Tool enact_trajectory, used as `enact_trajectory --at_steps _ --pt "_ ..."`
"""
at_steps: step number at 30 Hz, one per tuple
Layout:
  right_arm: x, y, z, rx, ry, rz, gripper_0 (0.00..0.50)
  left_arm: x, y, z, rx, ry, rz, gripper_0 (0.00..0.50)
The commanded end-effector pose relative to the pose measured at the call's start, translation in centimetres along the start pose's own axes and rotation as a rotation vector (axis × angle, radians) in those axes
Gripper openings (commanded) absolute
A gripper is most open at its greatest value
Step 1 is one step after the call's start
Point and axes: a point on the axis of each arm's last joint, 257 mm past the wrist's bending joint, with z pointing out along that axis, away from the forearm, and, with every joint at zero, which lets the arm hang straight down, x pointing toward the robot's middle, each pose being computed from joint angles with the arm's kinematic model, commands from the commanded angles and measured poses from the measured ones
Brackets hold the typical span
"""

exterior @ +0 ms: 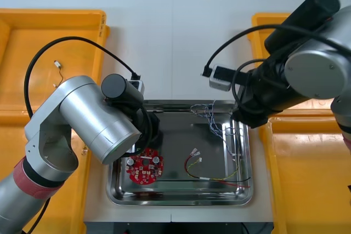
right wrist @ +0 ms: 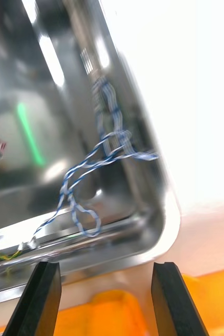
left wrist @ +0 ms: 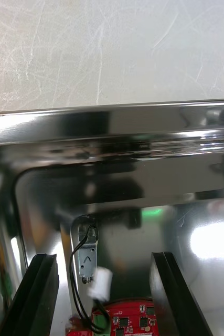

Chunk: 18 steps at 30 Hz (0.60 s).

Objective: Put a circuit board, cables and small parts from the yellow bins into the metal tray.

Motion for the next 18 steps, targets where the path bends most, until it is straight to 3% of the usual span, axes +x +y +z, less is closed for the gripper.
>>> enact_trajectory --at_steps 1,8,13,18 --pt "-3.7 -3.4 -4.7 0.100 -0.124 0.034 0.500 0.6 -1.8 -0.4 0.044 -0.008 -0.067 0.500" --pt "-4.3 -5.9 -8.0 0.125 -0.218 0.161 0.500 0.7 -1.7 -0.4 0.046 -0.005 -0.067 0.500" --pt "-4.1 -8.0 -11.2 0.210 -0.280 0.286 0.500 -0.2 -0.8 -0.7 0.030 -0.015 -0.045 0.500" --pt "-2.8 -9.6 -13.0 0.245 -0.308 0.421 0.500 -1.8 -0.1 -2.1 0.038 -0.012 -0.035 0.500"
